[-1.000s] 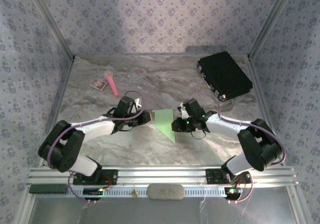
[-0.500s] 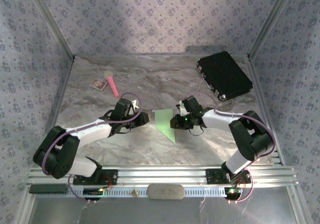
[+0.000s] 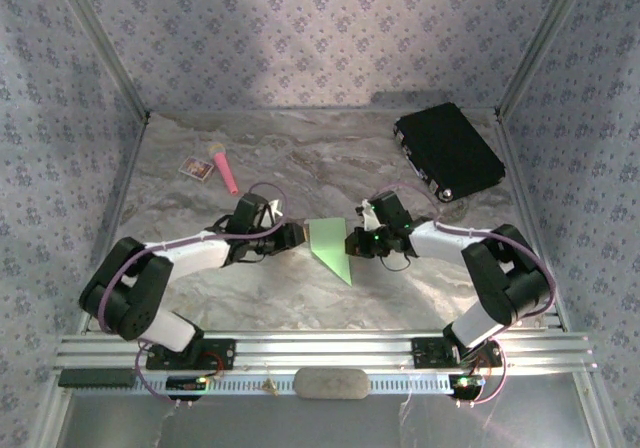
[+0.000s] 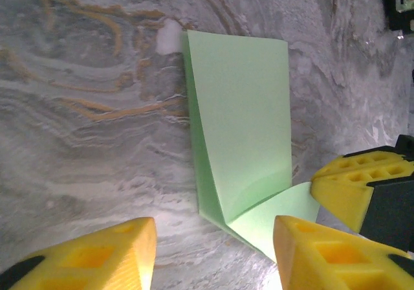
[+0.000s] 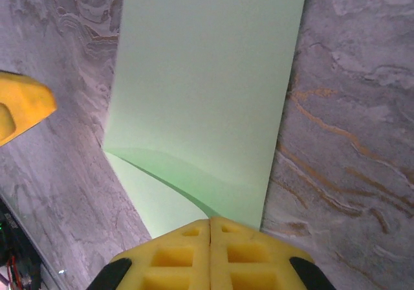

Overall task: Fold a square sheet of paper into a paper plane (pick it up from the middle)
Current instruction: Fourth fold the wing at the center of the table.

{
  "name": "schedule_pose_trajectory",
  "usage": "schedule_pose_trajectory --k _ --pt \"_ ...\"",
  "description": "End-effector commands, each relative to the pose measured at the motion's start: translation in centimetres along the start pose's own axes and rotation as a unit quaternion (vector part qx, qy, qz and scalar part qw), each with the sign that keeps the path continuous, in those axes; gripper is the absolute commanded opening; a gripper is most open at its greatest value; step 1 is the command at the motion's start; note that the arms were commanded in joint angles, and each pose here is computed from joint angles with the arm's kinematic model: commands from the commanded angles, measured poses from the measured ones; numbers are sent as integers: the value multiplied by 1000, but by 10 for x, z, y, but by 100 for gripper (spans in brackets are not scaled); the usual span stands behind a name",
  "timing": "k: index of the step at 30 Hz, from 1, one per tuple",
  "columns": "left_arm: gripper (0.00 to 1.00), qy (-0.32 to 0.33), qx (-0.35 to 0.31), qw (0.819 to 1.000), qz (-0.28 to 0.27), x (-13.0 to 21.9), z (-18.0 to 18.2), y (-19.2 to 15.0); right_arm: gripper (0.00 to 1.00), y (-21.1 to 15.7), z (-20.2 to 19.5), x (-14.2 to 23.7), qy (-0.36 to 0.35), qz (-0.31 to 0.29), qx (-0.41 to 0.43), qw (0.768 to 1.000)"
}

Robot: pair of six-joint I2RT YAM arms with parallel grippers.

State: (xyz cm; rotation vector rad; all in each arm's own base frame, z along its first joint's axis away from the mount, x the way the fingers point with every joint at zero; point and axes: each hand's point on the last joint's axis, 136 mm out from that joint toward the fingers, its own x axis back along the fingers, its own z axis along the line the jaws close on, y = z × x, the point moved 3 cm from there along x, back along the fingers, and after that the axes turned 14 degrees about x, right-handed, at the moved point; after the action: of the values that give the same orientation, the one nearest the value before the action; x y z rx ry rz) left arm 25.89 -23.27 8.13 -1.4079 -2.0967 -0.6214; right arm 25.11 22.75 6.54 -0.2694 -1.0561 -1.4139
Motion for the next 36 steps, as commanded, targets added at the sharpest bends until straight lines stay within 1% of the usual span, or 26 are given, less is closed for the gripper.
schedule_pose_trajectory --k 1,9,20,23,26,27,29,31,33,36 --pt "54 -51 -2 999 14 -3 -27 8 6 3 4 7 24 -20 1 1000" --pt "58 -65 4 997 30 -19 -37 15 7 0 -1 9 29 -23 -6 999" --pt "56 -70 26 996 58 -48 -37 23 7 -1 -6 9 30 -24 -12 999" --pt "51 -79 33 994 67 -54 -38 23 8 -1 -6 9 29 -25 -13 999" --pt "39 -83 37 993 73 -57 -38 22 9 0 -7 9 29 -26 -13 999" --pt "33 -83 39 993 72 -58 -37 22 11 0 -7 9 27 -25 -14 999" --pt "23 -79 43 994 65 -57 -35 24 15 0 -9 11 18 -25 -15 999" --pt "16 -71 46 995 53 -55 -31 25 24 0 -10 15 2 -31 -11 999" --pt "11 -63 46 996 39 -51 -29 26 32 3 -11 21 -17 -41 -4 999" --pt "9 -47 43 998 9 -42 -25 29 37 4 -11 32 -47 -60 10 997"
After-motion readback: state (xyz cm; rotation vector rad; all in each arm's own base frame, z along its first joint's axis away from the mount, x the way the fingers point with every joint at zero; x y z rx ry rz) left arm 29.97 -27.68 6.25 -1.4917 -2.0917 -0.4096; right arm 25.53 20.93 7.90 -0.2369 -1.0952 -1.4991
